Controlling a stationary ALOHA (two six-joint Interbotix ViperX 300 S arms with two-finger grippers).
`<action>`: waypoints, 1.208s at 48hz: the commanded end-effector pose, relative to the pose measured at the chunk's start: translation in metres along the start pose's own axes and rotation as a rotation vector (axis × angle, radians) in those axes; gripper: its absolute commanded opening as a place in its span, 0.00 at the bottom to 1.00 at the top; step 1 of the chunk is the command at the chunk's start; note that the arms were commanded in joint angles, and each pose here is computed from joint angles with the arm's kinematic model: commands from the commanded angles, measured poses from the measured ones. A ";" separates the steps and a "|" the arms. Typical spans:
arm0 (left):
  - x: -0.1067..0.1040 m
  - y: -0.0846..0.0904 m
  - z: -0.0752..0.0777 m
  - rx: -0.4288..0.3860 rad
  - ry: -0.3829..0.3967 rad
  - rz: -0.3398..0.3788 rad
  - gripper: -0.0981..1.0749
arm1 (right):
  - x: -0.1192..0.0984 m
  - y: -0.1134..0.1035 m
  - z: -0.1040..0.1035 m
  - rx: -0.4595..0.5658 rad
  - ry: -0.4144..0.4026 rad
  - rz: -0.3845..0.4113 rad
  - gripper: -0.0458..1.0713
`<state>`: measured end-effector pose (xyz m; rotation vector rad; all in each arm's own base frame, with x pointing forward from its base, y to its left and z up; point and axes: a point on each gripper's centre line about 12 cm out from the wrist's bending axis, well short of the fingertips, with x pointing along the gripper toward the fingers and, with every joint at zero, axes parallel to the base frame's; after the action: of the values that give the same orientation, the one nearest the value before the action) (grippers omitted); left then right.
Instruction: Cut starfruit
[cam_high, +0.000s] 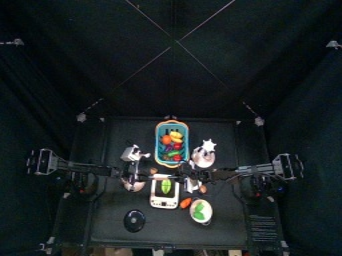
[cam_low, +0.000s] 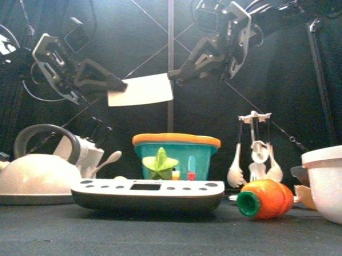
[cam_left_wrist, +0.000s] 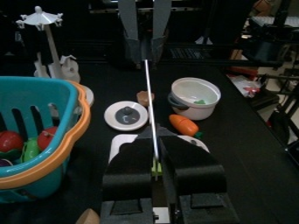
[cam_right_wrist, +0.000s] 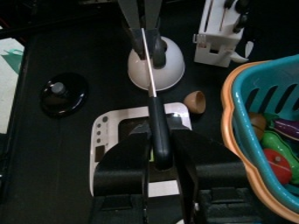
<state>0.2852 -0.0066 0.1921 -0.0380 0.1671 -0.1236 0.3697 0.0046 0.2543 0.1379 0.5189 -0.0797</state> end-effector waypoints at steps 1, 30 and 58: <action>0.001 -0.005 -0.004 0.000 0.016 -0.017 0.42 | -0.005 0.002 -0.001 0.002 0.019 -0.011 0.51; 0.033 -0.003 -0.039 0.040 0.186 -0.031 0.41 | 0.006 0.000 -0.044 0.015 0.153 -0.036 0.51; 0.037 0.000 -0.050 0.075 0.269 -0.017 0.42 | 0.018 -0.002 -0.054 0.010 0.208 -0.058 0.51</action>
<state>0.3160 -0.0114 0.1405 0.0466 0.4110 -0.1460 0.3599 0.0121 0.1929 0.1365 0.7387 -0.1164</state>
